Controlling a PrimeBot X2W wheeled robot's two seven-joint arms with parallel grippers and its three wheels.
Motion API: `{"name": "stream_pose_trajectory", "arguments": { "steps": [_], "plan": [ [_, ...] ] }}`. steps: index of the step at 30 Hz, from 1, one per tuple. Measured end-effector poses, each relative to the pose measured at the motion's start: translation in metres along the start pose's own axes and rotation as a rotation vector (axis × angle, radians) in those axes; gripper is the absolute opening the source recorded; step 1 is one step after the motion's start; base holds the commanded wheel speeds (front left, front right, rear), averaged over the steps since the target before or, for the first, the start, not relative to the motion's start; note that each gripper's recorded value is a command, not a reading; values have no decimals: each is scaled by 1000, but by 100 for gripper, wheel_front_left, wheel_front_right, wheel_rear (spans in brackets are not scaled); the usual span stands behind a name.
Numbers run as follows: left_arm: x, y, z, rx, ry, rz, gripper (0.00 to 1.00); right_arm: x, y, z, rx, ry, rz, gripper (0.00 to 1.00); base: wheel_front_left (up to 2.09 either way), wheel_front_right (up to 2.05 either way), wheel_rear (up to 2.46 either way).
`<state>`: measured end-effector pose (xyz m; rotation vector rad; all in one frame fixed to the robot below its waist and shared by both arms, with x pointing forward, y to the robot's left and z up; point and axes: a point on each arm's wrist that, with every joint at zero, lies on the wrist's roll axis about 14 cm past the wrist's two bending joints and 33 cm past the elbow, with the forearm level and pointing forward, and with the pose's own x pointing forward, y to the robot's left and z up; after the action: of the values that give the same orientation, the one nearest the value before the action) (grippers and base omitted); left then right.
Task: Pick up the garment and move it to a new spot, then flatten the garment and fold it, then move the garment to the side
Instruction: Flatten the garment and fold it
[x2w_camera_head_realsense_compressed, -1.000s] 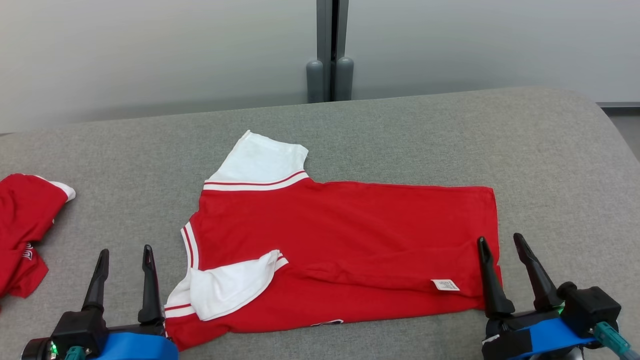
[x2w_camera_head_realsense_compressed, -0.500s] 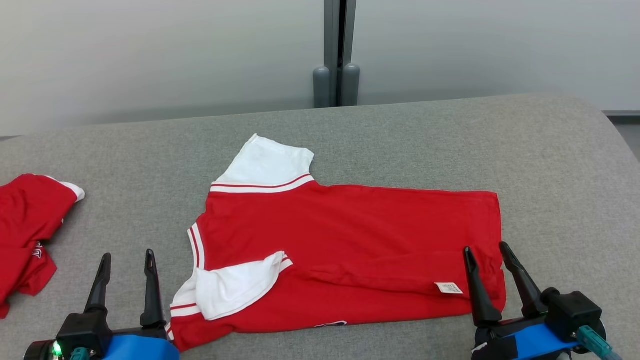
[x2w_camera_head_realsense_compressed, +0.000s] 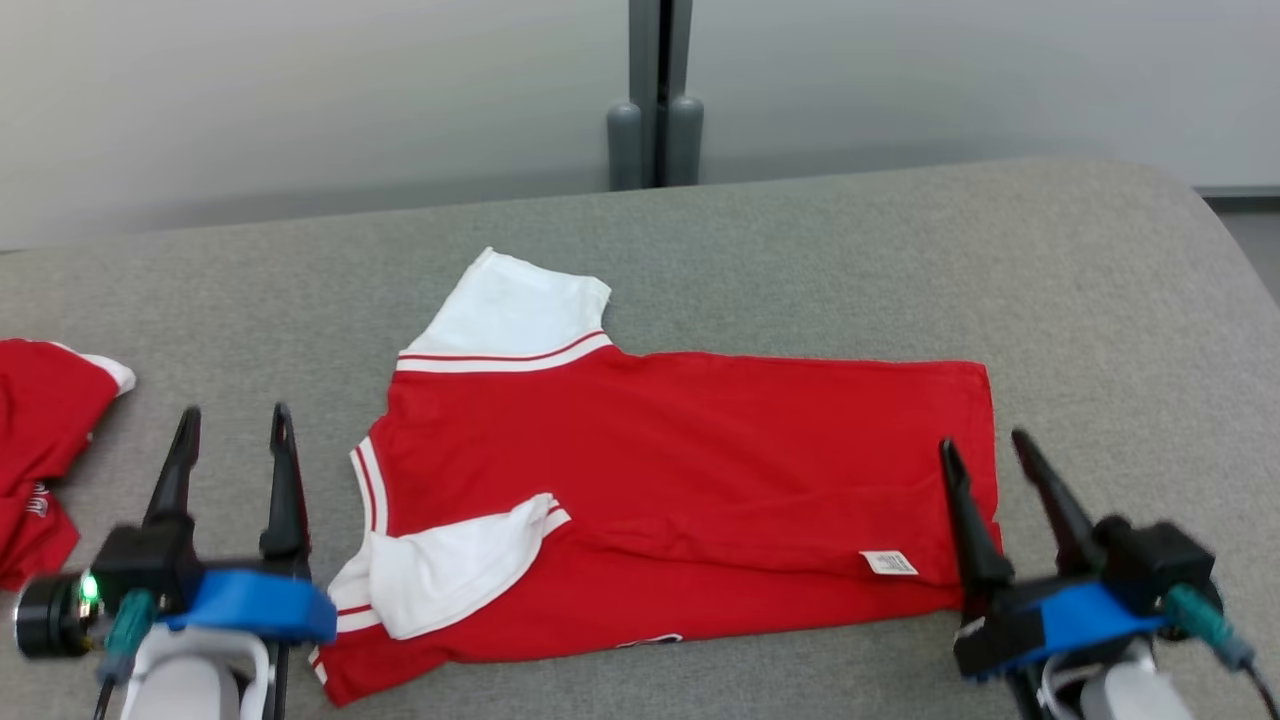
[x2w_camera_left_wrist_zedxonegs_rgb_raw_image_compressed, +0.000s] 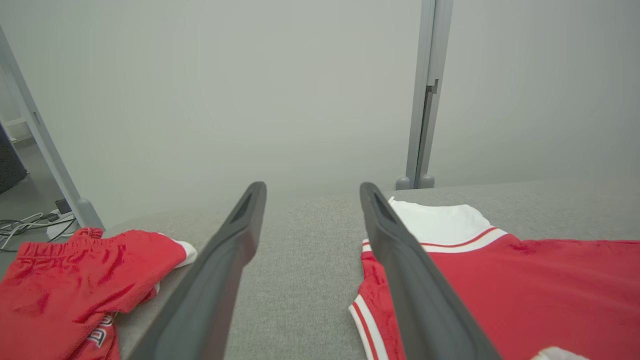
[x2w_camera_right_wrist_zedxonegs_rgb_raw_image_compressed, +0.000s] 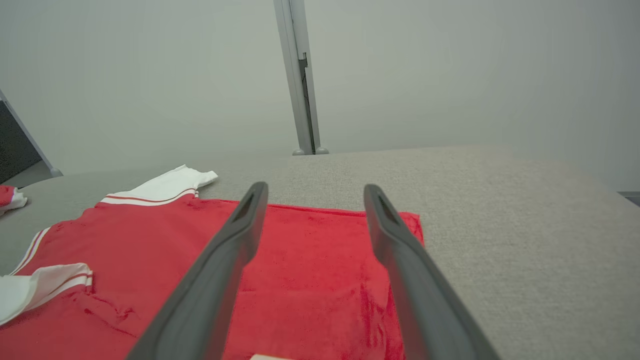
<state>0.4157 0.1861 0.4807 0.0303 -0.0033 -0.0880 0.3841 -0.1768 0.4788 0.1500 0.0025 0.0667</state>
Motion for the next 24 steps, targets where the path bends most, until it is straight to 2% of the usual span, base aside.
{"name": "stream_pose_trajectory", "arguments": {
  "steps": [3, 9, 15, 21, 24],
  "plan": [
    [29, -12, 6, 35, -15, -70, 100, 17, -14, 12, -43, -27, -10, 100, 0, 0, 0],
    [106, -48, 6, 114, 2, -239, 100, 48, -53, 8, -125, 20, -55, 100, 0, 0, 0],
    [174, -76, -5, 148, 86, -368, 100, 73, -82, -17, -167, 133, -85, 100, 0, 0, 0],
    [203, -105, -44, 147, 270, -468, 100, 88, -89, -40, -176, 218, -78, 100, 0, 0, 0],
    [212, -106, -65, 164, 361, -485, 100, 93, -92, -45, -180, 235, -73, 100, 0, 0, 0]
  ]
}}
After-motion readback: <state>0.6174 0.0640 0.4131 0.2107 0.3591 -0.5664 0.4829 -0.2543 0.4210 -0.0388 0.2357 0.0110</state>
